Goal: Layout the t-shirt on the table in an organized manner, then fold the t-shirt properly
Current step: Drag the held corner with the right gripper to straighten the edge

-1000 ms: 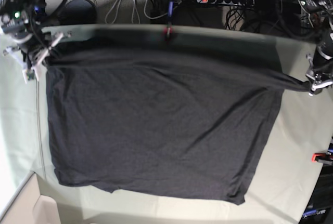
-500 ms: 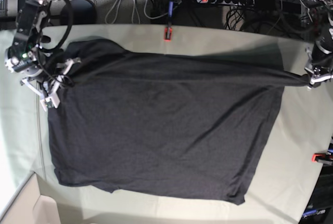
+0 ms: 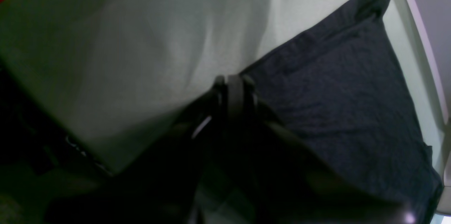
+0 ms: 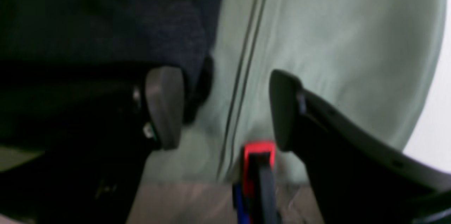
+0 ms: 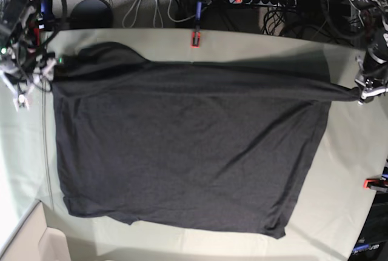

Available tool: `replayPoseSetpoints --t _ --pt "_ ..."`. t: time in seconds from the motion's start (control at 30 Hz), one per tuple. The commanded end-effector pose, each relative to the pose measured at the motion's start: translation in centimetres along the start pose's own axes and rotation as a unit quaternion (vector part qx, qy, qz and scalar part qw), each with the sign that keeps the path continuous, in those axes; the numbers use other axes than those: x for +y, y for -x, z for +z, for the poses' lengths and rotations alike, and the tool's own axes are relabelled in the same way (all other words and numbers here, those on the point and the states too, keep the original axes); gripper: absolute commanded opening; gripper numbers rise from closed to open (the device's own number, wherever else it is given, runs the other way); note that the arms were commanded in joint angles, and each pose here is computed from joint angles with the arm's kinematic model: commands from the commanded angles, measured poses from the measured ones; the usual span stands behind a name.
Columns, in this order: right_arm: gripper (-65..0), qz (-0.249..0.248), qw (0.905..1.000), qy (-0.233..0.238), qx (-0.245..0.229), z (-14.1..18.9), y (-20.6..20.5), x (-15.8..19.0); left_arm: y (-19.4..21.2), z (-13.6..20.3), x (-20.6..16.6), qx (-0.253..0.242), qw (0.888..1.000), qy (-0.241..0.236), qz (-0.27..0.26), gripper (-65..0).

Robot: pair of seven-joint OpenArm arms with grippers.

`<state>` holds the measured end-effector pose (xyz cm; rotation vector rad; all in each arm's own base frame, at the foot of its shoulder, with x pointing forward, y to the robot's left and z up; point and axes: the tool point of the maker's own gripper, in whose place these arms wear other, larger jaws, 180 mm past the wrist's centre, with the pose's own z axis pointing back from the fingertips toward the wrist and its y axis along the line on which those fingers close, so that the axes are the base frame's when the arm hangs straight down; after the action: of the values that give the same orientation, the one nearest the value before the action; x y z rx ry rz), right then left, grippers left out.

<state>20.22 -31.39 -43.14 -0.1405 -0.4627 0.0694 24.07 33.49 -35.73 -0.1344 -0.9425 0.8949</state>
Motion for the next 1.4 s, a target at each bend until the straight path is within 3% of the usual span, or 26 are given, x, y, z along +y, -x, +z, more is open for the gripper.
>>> replayPoseSetpoints --t 0.0,0.63,1.1,1.37 --pt "-26.5 0.002 0.9999 0.006 -0.015 0.5 -0.5 -0.5 -1.4 0.2 -0.7 -0.020 1.000 0.010 -0.008 -65.0" --pt "-26.4 -0.015 0.9995 -0.022 -0.015 0.6 0.9 3.3 -1.5 0.1 -0.7 -0.021 1.000 0.010 -0.007 -65.0" --pt "-26.5 -0.026 0.9970 -0.019 -0.070 -0.7 -6.3 1.1 -0.9 -0.2 0.1 -0.012 1.000 0.000 -0.002 -65.0" --pt "-26.4 -0.001 0.9933 0.028 -0.112 2.4 -8.7 -1.1 -0.8 -0.2 0.3 -0.012 1.000 -0.002 -0.003 -65.0"
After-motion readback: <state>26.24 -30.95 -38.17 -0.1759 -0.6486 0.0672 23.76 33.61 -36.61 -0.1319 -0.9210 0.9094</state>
